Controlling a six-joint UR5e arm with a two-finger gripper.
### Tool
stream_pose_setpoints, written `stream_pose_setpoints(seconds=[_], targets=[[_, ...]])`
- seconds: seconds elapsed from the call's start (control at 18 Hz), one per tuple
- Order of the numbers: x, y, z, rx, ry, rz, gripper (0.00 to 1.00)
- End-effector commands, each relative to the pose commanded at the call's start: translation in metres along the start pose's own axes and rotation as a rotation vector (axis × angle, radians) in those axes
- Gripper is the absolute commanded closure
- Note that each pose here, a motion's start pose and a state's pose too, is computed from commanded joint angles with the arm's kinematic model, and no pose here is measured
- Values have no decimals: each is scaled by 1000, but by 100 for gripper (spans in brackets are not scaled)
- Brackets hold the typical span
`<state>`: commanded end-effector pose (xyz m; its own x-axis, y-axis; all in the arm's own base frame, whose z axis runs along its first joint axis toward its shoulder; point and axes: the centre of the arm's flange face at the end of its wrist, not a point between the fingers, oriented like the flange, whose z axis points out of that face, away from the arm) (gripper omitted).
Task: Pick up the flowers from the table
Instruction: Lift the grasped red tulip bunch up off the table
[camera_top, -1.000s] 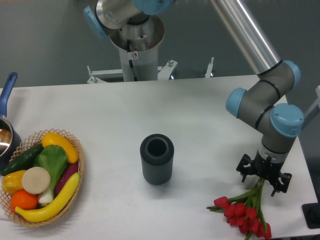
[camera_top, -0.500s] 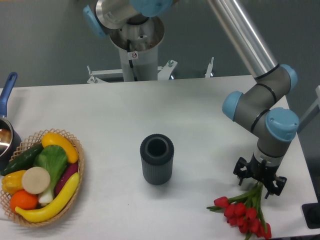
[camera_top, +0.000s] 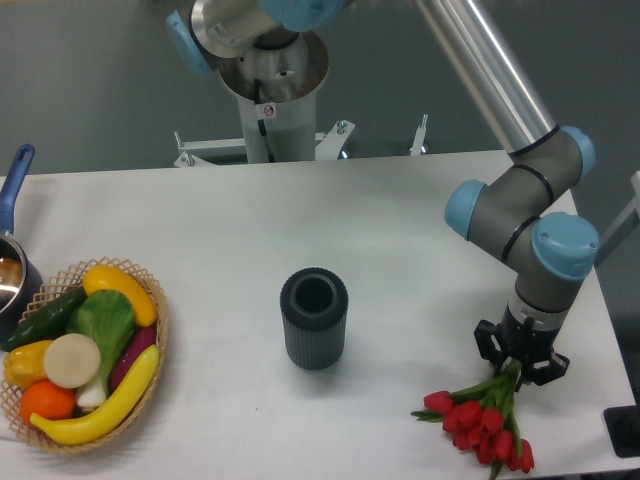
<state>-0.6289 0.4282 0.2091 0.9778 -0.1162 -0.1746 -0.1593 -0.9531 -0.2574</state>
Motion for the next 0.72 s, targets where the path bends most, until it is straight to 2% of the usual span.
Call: stream_pose_setpoints(seconds=[0.39, 0.56, 0.72], targets=[[-6, -13, -60, 73, -63, -16, 68], [-3, -32, -108, 211, -79, -60, 68], [2, -37, -155, 330, -87, -100, 68]])
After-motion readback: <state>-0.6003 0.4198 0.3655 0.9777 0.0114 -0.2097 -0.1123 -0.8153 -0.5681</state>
